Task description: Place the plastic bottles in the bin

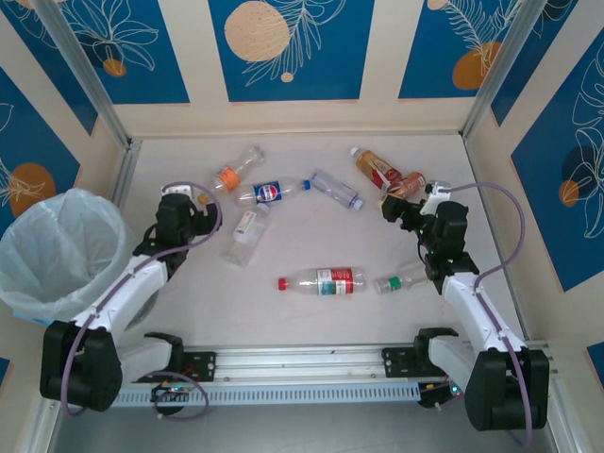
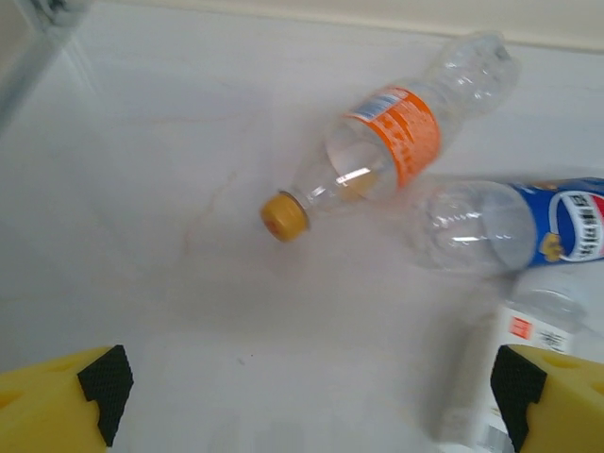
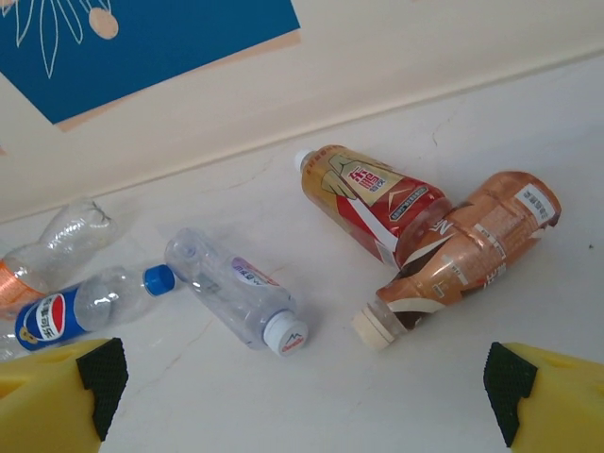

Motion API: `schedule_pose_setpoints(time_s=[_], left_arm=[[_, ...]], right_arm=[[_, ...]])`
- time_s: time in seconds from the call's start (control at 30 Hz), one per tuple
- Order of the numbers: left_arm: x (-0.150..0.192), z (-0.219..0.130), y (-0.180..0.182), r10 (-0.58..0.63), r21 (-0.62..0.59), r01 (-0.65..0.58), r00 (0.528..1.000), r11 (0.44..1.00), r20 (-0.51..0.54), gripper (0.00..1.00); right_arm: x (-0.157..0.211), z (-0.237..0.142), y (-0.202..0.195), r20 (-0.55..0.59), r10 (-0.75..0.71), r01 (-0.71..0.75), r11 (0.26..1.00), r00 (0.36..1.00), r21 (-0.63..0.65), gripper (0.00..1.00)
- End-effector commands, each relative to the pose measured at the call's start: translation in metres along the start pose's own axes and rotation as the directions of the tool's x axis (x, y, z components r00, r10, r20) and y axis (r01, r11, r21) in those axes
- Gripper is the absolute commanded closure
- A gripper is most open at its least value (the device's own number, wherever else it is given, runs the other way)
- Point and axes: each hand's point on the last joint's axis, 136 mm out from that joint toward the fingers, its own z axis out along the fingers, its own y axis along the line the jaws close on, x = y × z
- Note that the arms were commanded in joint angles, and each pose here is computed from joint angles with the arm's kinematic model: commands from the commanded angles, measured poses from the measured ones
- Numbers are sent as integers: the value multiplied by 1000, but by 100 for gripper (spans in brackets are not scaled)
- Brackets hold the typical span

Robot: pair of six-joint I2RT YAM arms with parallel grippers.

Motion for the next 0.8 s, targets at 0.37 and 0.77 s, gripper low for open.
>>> schedule_pose_setpoints(time_s=[0.37,0.77], left_arm=[[86,-20,-80,149,225,-44,869,973,-472,1],[115,13,-103,388,179,-351,728,919,-565,1]], right_arm=[[21,-13,20,1,77,-76,989,997,-124,1],[22,-12,14,10,72,-71,996,997,-60,1]])
